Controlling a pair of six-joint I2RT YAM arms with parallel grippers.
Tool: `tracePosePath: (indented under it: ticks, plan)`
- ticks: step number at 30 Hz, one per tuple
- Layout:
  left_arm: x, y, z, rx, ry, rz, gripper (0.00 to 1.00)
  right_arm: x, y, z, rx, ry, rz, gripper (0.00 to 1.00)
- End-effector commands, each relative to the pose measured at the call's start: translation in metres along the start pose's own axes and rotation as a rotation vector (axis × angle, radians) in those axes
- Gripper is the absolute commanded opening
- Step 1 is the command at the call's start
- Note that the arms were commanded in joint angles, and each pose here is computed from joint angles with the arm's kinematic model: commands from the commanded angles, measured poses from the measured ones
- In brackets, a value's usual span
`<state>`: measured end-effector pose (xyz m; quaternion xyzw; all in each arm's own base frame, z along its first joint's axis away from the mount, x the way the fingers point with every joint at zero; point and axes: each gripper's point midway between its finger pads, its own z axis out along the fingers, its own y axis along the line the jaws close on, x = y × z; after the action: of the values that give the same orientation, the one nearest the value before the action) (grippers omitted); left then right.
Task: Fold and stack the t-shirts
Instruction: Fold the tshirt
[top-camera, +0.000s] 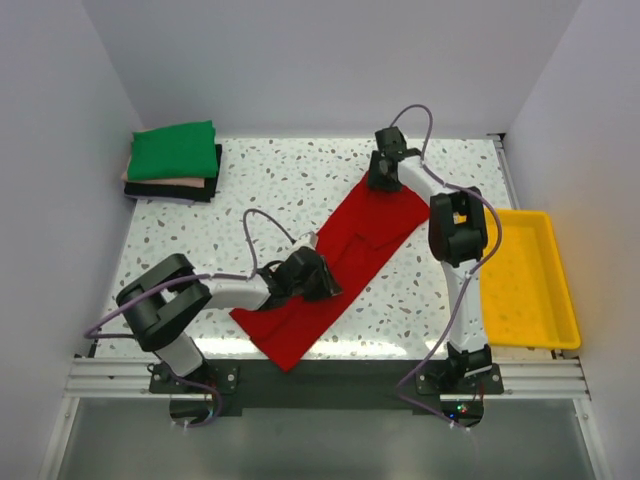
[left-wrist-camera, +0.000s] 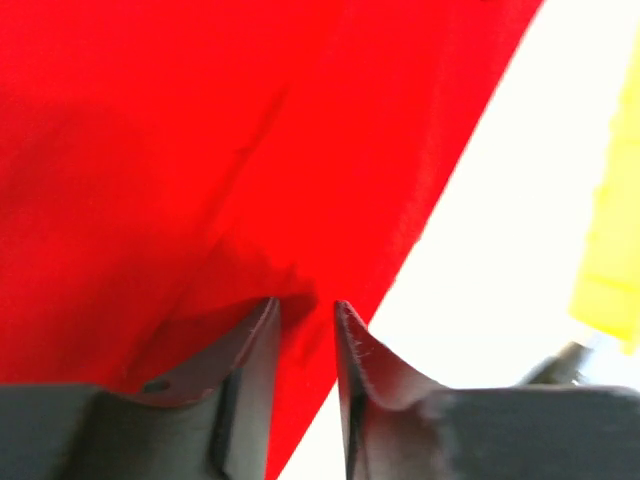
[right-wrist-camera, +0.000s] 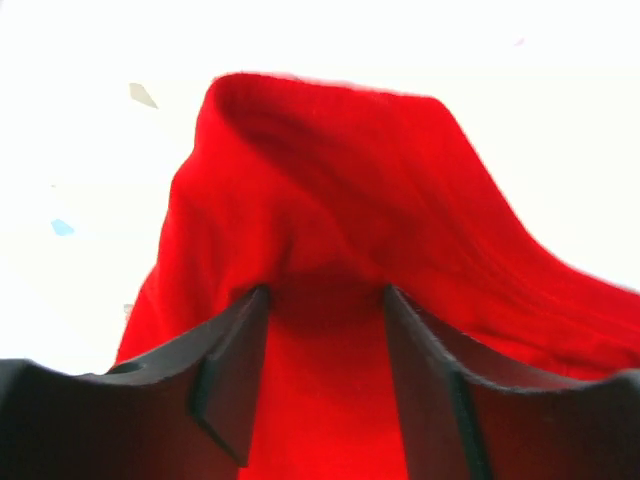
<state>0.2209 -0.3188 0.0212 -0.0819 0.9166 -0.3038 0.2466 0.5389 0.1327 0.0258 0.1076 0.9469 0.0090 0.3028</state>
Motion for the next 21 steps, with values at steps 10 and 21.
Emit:
tracePosePath:
  ticks: [10,21]
  plan:
    - [-0.067,-0.071,-0.030,0.064,-0.116,0.233,0.52,-0.061,0.045,-0.034,-0.139,-0.086,-0.140,0.89]
    - [-0.056,0.051,-0.068,-0.296,-0.181,0.316,0.29,-0.037,-0.002,-0.099,-0.029,-0.094,0.015,0.91]
